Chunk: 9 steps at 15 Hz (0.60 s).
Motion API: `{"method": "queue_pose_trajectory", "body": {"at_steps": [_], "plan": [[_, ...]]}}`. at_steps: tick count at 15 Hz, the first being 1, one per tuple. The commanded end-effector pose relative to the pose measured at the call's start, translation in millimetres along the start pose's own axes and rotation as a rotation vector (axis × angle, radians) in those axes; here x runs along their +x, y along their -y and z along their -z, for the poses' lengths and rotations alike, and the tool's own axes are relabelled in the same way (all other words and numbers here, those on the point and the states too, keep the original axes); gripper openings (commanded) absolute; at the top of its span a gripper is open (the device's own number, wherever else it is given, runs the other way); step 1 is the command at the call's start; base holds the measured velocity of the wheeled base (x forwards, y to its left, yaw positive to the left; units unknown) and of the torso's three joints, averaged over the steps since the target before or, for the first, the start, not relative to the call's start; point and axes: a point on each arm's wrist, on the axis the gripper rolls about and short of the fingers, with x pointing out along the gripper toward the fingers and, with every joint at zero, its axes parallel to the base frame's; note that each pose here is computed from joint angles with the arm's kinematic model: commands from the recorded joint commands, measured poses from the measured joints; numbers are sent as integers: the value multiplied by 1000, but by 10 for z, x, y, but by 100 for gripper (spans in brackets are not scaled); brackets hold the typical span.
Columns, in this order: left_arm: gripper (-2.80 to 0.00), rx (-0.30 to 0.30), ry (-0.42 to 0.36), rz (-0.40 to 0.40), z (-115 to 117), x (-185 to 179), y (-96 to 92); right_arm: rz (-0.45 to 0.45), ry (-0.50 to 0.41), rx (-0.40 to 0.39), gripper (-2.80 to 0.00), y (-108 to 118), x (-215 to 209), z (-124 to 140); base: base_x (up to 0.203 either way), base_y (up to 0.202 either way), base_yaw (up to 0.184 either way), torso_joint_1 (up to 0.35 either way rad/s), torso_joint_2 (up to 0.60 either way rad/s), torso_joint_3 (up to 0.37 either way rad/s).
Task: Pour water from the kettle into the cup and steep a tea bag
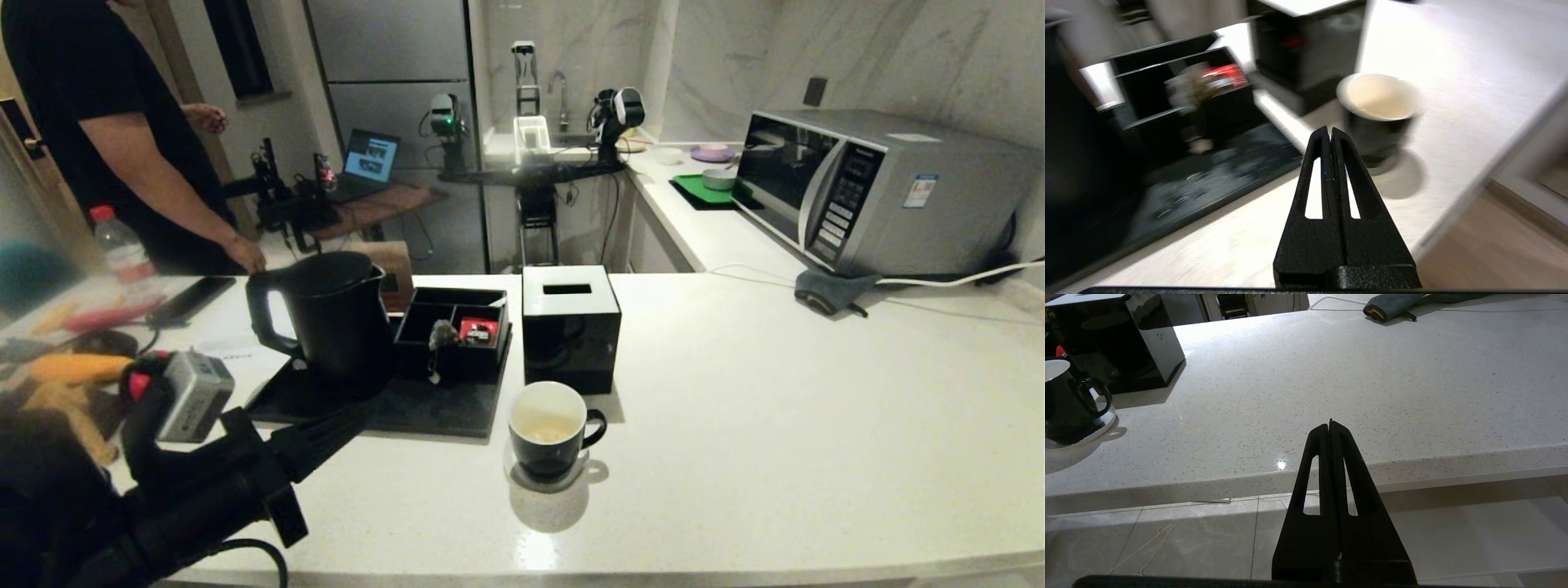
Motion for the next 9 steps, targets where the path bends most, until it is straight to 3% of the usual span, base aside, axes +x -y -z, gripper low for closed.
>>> {"method": "queue_pose_trajectory", "body": {"at_steps": [1,9], "plan": [[-280,18,26,63,-142,181,80,0,-1,0,-280,0,1,-1,0,0,0,0,0,0],[-280,-27,-131,-27,-616,724,-14,0,-1,0,-280,0,1,-1,0,0,0,0,0,0]]}}
